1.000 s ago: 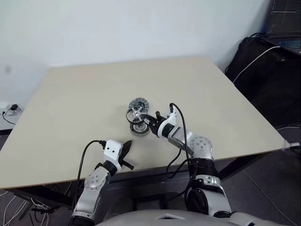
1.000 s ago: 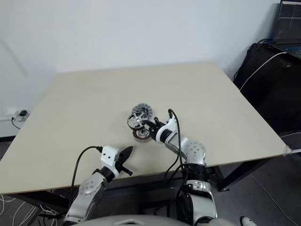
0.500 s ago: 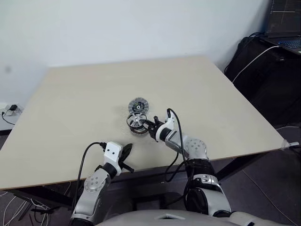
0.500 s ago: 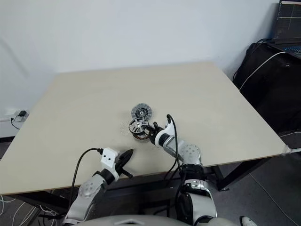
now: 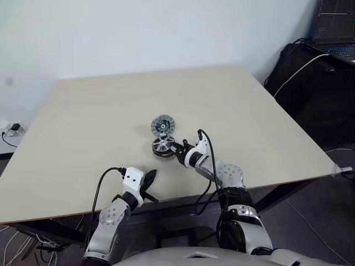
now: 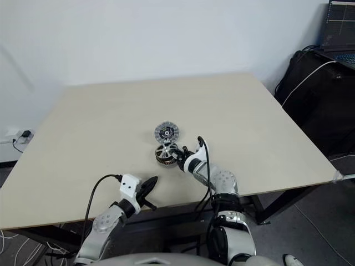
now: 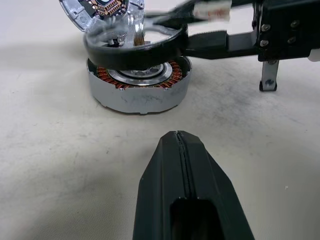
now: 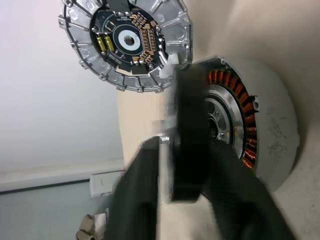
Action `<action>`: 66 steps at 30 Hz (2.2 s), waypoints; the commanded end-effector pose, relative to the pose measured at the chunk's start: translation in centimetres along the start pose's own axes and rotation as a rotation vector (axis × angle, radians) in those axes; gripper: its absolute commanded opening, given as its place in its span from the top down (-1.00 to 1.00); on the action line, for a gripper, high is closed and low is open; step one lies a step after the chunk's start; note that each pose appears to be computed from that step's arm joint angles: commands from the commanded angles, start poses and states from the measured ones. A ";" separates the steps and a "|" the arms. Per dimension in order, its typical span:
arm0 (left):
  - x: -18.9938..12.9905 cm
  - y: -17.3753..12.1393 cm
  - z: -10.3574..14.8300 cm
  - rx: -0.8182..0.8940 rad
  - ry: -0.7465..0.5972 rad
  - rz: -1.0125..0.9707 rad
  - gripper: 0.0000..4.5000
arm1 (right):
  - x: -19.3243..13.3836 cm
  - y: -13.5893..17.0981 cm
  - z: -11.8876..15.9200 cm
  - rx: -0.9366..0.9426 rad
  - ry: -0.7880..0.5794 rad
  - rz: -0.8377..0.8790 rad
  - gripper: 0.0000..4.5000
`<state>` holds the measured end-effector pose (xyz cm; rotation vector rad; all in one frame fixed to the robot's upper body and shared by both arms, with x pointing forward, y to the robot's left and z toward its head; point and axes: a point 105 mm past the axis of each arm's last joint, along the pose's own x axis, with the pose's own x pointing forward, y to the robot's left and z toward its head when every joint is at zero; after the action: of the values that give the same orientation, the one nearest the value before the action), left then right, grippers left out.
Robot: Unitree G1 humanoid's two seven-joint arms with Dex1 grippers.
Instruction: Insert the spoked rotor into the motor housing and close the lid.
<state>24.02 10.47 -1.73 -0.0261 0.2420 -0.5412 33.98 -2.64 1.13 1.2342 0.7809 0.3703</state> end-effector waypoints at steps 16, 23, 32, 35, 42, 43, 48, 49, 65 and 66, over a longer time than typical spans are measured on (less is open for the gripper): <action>0.5 -0.3 1.6 0.022 -0.051 -0.033 1.00 | -2.6 3.7 4.5 -0.270 -0.225 -0.025 -0.02; 0.6 -0.3 1.7 0.027 -0.050 -0.039 1.00 | -3.9 3.6 6.6 -0.512 -0.321 -0.132 -0.02; 0.7 -0.2 1.8 0.032 -0.054 -0.039 1.00 | -1.8 4.9 3.2 -1.387 -0.276 -0.197 0.96; 0.8 -0.2 1.8 0.035 -0.058 -0.035 1.00 | -0.8 5.3 2.2 -1.477 -0.245 -0.176 0.98; 0.8 -0.1 1.7 0.033 -0.057 -0.028 1.00 | 1.2 5.6 1.5 -1.504 -0.200 -0.159 0.98; 0.8 -0.1 1.6 0.032 -0.057 -0.027 1.00 | 1.4 5.6 1.5 -1.503 -0.196 -0.159 0.98; 0.6 -0.1 1.5 0.027 -0.057 -0.021 1.00 | 2.3 4.8 1.1 -1.496 -0.147 -0.169 0.98; 0.6 -0.1 1.5 0.026 -0.057 -0.019 1.00 | 2.5 4.4 1.0 -1.495 -0.131 -0.177 0.98; 0.5 -0.2 1.0 0.013 -0.050 -0.016 1.00 | 2.0 4.3 1.8 -1.562 -0.002 -0.171 0.98; 0.6 -0.2 0.9 0.013 -0.050 -0.018 1.00 | 1.7 4.8 1.9 -1.603 0.011 -0.149 0.98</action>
<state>24.14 10.20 -1.78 -0.0304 0.2353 -0.5581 36.43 -2.34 1.73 -0.2899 0.4615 0.6175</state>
